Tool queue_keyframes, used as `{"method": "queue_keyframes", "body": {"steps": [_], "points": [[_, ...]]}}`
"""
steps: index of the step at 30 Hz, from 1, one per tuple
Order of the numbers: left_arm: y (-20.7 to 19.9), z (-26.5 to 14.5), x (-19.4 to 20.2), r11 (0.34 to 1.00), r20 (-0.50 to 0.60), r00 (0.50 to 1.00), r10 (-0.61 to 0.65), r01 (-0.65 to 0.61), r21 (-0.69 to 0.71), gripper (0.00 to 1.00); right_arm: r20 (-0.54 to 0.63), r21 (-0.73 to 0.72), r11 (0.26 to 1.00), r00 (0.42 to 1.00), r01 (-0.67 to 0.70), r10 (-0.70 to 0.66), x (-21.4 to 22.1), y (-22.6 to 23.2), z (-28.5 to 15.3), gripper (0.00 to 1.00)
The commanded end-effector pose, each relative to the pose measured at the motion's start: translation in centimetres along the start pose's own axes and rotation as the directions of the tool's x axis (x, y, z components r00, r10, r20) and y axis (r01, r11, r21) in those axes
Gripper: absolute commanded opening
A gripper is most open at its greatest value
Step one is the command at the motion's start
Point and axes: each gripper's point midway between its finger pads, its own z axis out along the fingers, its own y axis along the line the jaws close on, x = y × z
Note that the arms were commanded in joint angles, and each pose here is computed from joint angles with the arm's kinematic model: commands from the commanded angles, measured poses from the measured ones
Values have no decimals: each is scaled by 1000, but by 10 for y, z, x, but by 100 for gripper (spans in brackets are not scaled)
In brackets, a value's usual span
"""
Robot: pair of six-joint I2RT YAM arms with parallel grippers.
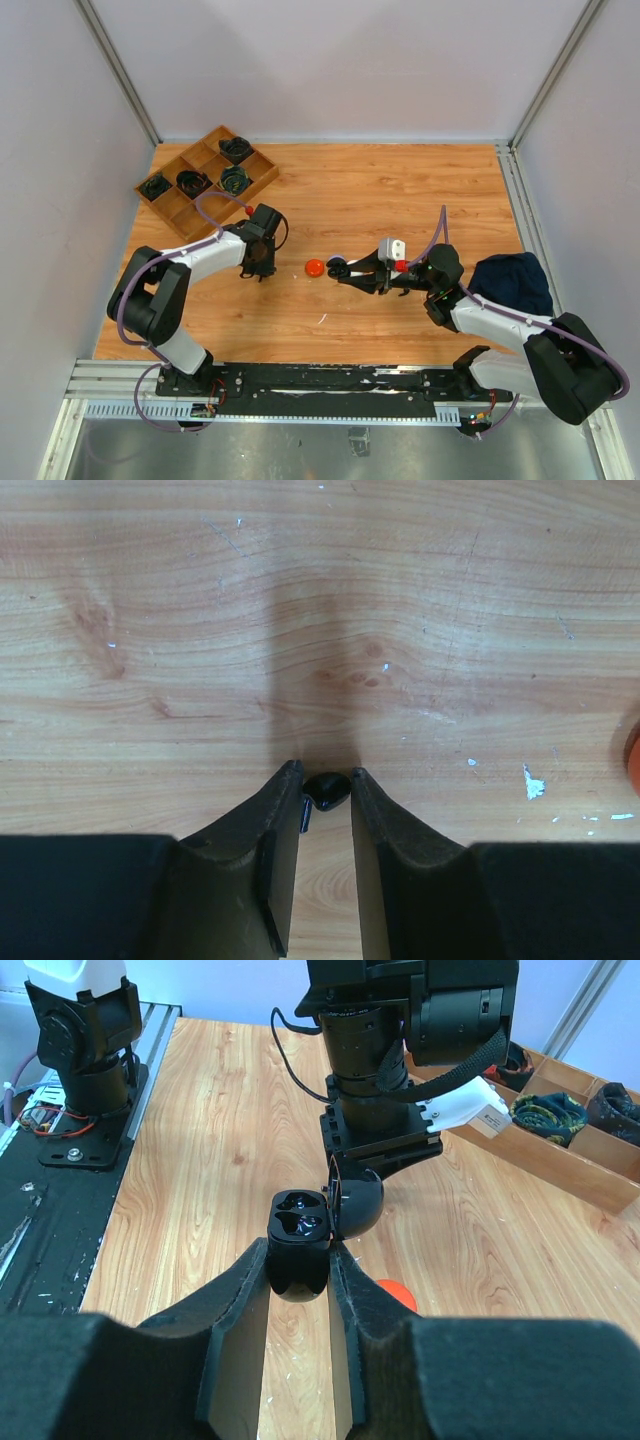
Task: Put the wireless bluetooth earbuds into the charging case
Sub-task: Pick up the earbud from the center of the board.
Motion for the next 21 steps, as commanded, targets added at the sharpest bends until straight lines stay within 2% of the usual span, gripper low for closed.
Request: {"method": "queue_keyframes", "body": {"steps": [1,7,12,21], "points": [[2,5,21,999,-82,996,37,-38,-18,29,29,-2,999,998,48,-48,-13,0,4,14],[1,2,25,999,-98,995,37,-38,-7,24,29,1,999,998,50,-50,-14,-1,3,14],[-2,-7,20,1000,-66,998,21,-20,17,20,33,14,998,998,58,-58,-15,-2,3,14],[-16,-41,-15,992,105,993,-56,44,117,18,40,68,995,997,66,-69,-18,-12,2,14]]}}
